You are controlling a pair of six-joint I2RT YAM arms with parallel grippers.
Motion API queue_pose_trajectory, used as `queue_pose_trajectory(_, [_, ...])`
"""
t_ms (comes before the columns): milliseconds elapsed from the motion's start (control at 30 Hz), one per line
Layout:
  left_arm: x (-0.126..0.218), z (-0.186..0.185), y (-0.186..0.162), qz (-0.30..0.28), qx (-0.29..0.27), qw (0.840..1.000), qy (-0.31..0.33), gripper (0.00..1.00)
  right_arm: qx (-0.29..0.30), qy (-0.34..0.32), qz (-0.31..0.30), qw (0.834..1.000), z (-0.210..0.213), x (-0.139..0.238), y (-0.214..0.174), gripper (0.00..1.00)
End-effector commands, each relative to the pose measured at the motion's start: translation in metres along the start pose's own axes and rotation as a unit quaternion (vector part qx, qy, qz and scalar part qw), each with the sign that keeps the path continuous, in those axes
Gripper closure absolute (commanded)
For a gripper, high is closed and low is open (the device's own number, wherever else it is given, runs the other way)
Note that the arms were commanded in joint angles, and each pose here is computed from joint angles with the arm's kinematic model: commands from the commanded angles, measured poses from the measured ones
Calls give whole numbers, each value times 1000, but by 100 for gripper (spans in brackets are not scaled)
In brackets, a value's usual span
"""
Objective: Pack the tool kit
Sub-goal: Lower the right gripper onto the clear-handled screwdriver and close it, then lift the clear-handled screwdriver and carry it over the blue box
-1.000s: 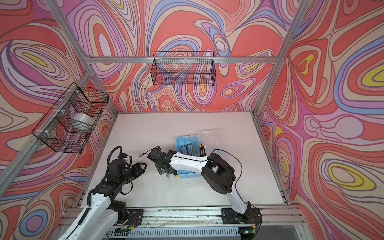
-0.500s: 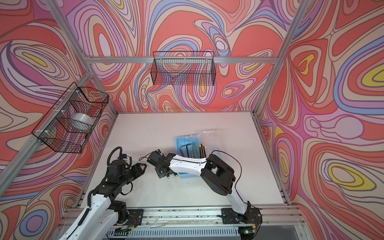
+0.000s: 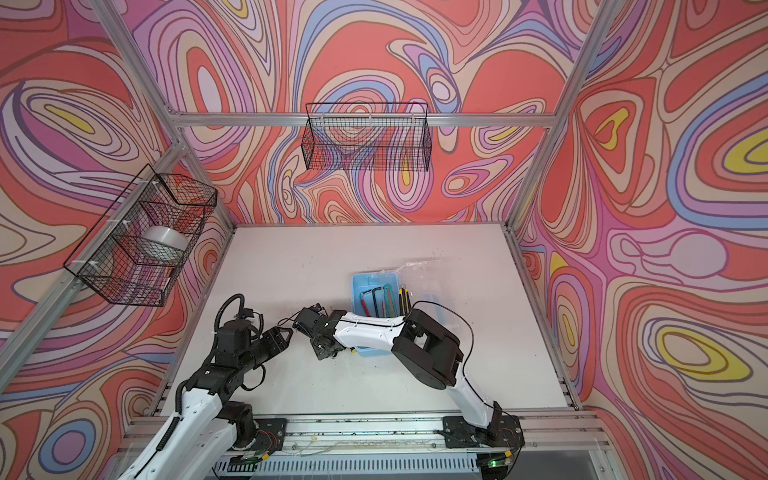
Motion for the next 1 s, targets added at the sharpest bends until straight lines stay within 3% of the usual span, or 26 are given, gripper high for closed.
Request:
queue_pose_trajectory(0, [-1,3,-2,-4,-6,1000,8,41,2,-15,18,1000,-2,-12,-5,76])
queue_pose_trajectory(133, [-2,3,-1,-4,-7,1000,8,41,2,-10,11,1000,-1,-6,-3,82])
queue_pose_trajectory(300, [-4,3,-2,4,-5,1000,8,41,2,8,-8,1000,1,9,3,100])
queue_pose_trajectory(600, [-2,-1,2,-2,-9,1000,4,41,-26,44,-103,993,-14,93,13,100])
queue_pose_trajectory(767, [-2,-2,3,-3,-11,1000,4,41,-59,-7,-143,988,-66,154,9,100])
queue_pose_trajectory(967, [-6,-5,6,-4,-12,1000,-6,42,-149,-92,-158,972,-177,192,-15,100])
Point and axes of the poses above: each gripper's point midway between its finger pads, its own x axis back along the fingers, its own z axis along the line the jaws close on, y = z × x, the point moved 10 cm from there along x, back along the fingers, and after that the axes turned 1 degree about x, right-handed, at the moved point
